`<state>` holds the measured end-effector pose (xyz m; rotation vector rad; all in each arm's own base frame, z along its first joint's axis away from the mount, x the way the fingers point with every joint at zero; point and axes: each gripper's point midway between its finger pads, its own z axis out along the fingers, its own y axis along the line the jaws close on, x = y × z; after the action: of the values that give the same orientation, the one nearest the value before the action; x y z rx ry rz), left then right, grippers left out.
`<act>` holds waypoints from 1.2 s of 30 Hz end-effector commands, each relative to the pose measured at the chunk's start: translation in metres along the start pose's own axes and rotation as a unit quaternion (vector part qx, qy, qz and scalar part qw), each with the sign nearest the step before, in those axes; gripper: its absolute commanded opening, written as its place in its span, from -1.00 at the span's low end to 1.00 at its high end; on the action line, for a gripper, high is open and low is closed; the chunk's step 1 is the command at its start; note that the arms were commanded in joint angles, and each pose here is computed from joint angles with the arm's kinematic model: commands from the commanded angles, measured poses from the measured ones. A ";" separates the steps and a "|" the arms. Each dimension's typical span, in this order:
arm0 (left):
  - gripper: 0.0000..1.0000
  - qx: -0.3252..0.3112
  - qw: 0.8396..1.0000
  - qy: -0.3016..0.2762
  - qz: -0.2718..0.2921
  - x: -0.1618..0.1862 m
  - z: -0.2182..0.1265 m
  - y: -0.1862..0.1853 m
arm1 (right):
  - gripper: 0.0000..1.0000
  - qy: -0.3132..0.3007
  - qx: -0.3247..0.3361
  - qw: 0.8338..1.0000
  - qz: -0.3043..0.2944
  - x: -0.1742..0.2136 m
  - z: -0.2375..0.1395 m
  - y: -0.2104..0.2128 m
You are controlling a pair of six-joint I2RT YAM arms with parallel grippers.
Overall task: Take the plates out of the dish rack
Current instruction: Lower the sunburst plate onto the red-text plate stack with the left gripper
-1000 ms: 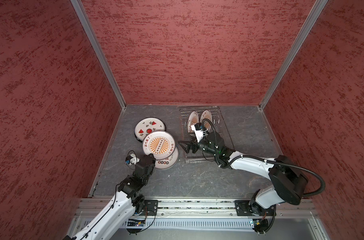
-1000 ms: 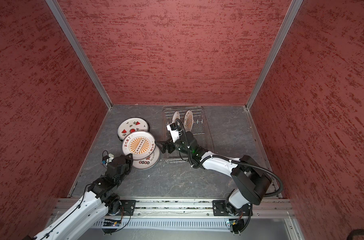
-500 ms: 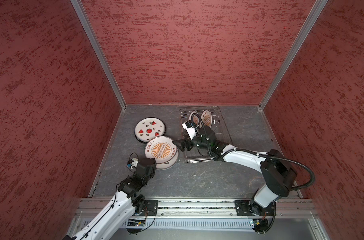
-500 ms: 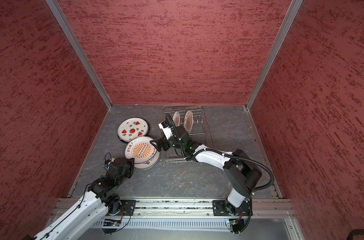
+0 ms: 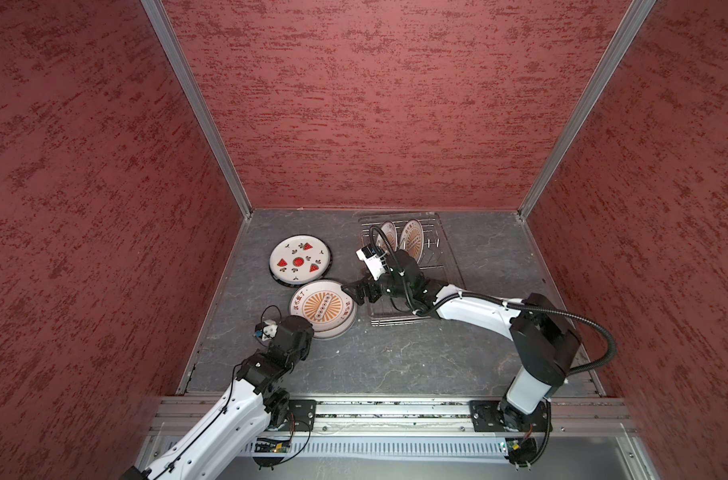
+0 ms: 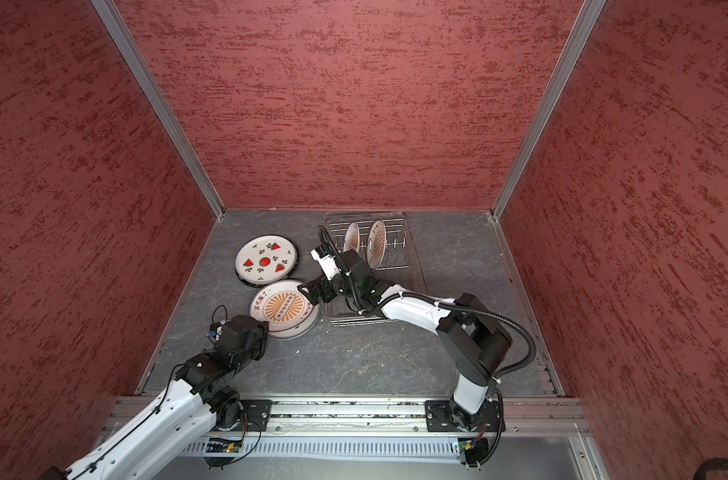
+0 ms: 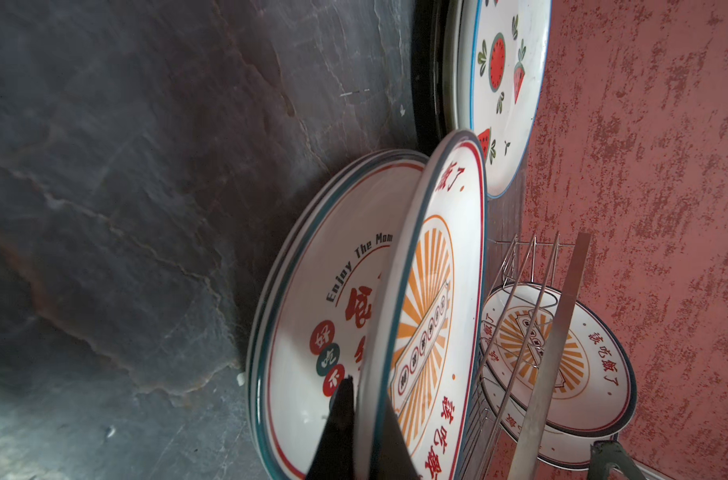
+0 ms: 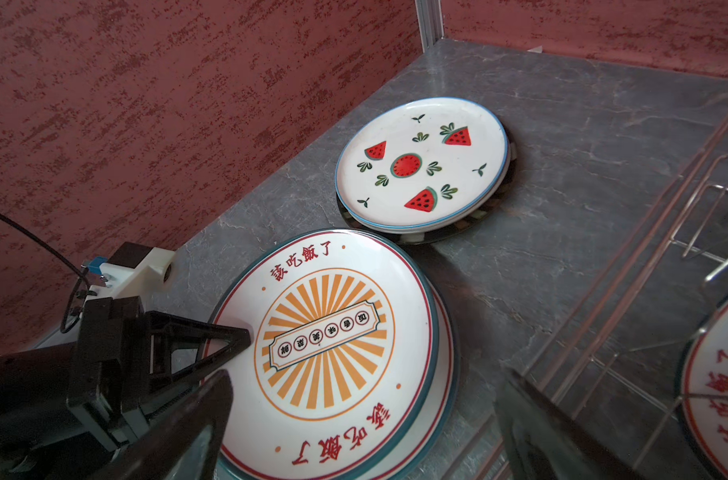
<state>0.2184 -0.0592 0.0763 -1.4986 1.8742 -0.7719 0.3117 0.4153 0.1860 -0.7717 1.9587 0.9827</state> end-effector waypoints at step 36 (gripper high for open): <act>-0.32 -0.030 0.999 -0.023 0.006 -0.005 0.003 0.002 | 0.98 0.018 -0.007 0.999 -0.048 0.004 0.014 0.022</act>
<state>0.2154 -0.0576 0.0610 -1.5452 1.9087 -0.7063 0.2944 0.4330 0.1762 -0.8788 1.9578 0.9606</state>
